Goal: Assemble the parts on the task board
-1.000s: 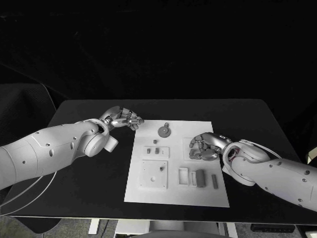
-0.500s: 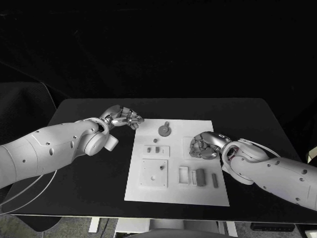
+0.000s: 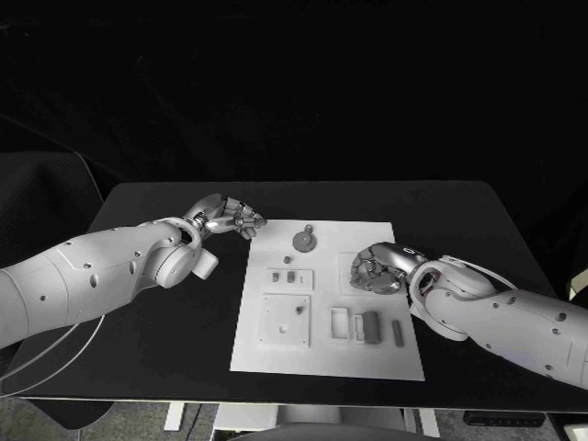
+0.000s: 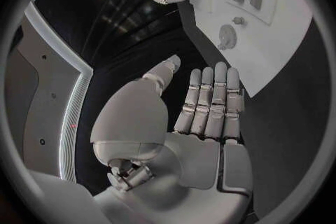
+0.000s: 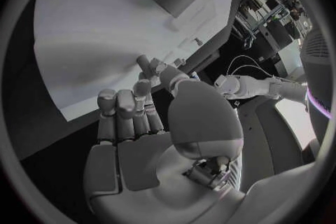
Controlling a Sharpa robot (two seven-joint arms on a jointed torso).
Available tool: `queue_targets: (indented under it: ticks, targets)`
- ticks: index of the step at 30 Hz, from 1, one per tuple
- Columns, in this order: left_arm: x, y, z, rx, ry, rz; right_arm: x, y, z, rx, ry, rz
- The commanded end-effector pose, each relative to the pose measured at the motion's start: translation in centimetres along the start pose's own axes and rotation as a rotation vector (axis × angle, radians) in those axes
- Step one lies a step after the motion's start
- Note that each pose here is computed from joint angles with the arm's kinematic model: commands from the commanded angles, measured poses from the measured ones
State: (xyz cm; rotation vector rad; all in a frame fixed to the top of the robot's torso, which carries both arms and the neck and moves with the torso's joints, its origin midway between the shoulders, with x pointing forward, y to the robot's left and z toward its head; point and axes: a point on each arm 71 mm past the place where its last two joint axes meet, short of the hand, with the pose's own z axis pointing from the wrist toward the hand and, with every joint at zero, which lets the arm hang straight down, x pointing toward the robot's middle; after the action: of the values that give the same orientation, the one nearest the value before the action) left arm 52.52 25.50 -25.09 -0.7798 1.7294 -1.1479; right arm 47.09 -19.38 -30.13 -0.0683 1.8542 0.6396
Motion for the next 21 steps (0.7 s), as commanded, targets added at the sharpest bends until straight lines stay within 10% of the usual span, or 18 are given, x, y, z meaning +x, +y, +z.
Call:
queue_targets:
  ticks: [1,21]
  targets:
    - [0.10,-0.16,0.03,0.011,0.005,-0.006,-0.01,0.27,0.04,-0.019,-0.012,-0.010]
    - [-0.01,-0.10,-0.02,0.008,0.004,-0.005,-0.18,0.15,-0.07,-0.017,-0.029,-0.013]
